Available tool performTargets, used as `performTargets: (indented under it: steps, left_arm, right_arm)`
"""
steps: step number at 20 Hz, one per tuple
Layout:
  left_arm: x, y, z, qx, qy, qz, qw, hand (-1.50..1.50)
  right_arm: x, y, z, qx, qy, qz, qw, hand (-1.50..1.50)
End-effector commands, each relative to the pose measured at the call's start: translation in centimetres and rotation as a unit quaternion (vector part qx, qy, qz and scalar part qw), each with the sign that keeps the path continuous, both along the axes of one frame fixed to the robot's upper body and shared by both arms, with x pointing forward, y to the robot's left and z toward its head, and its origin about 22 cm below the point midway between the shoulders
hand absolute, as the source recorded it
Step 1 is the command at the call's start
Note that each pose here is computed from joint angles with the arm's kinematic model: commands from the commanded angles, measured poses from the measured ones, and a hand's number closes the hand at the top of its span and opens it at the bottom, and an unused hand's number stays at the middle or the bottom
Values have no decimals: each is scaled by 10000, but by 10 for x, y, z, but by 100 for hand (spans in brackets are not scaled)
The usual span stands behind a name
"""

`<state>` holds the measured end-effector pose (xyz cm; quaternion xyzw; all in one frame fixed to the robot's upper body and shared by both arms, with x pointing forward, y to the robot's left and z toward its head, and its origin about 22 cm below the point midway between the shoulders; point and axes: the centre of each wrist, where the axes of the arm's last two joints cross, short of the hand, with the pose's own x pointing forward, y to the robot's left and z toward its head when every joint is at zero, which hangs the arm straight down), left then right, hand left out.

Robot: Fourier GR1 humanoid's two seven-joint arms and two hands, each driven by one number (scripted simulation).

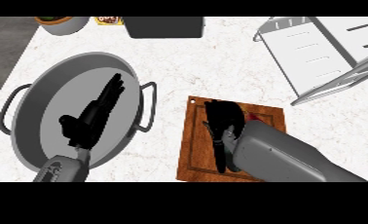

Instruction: Pick the eggplant from the cutting board and place it in the tiered basket

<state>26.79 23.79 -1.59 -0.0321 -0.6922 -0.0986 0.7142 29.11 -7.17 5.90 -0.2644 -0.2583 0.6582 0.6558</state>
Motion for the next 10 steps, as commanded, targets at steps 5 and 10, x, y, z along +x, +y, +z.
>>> performTargets:
  steps: [5, 10]
  left_arm:
    - [-10, 17, -9, 32, 1, 5, 10000, 0]
    - [-3, -6, -3, 11, 50, -76, 10000, 0]
  right_arm:
    - [-6, -14, -19, -563, 172, -405, 9974, -150]
    - [-7, -11, -45, -516, 197, -434, 9975, -150]
